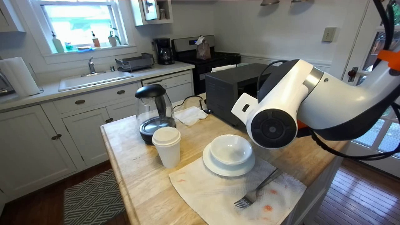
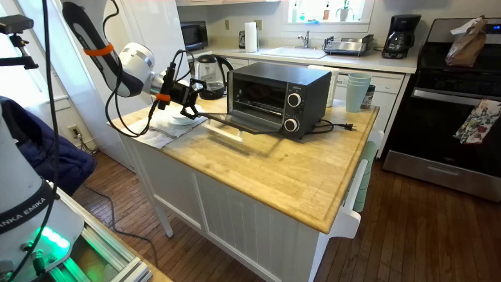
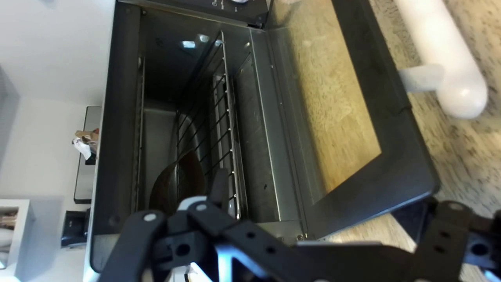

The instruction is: Remove the bowl from the oven then close the oven

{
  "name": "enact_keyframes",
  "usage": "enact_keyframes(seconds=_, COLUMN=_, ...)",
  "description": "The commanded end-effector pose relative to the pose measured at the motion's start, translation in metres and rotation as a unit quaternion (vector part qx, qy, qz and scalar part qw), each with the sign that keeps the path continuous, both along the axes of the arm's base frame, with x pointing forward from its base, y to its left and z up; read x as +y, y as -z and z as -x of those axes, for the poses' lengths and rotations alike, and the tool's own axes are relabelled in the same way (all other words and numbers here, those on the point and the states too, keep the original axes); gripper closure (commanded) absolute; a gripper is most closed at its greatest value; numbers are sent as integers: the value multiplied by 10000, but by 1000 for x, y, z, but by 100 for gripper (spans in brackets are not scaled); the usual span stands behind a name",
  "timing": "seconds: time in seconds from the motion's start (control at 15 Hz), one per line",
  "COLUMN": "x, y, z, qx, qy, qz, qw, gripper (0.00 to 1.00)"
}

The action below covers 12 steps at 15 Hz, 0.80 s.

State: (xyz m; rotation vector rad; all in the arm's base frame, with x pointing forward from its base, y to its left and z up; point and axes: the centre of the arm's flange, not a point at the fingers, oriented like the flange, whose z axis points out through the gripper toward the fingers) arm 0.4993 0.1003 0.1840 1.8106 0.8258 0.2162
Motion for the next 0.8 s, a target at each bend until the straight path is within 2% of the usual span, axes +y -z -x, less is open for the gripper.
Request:
enact_keyframes(seconds=0.0, x=1, y=-22, z=0, qx=52, qy=-312, qz=129, qw=9994, gripper=0)
enact_keyframes(seconds=0.4, x=6, y=-40, z=-1, qx=140, qy=-632, qz=432, qw=9970, gripper=0)
enact_keyframes(seconds=0.73, x=9, y=-45, z=-5, qx=160, qy=-852, qz=528, qw=9948, gripper=0)
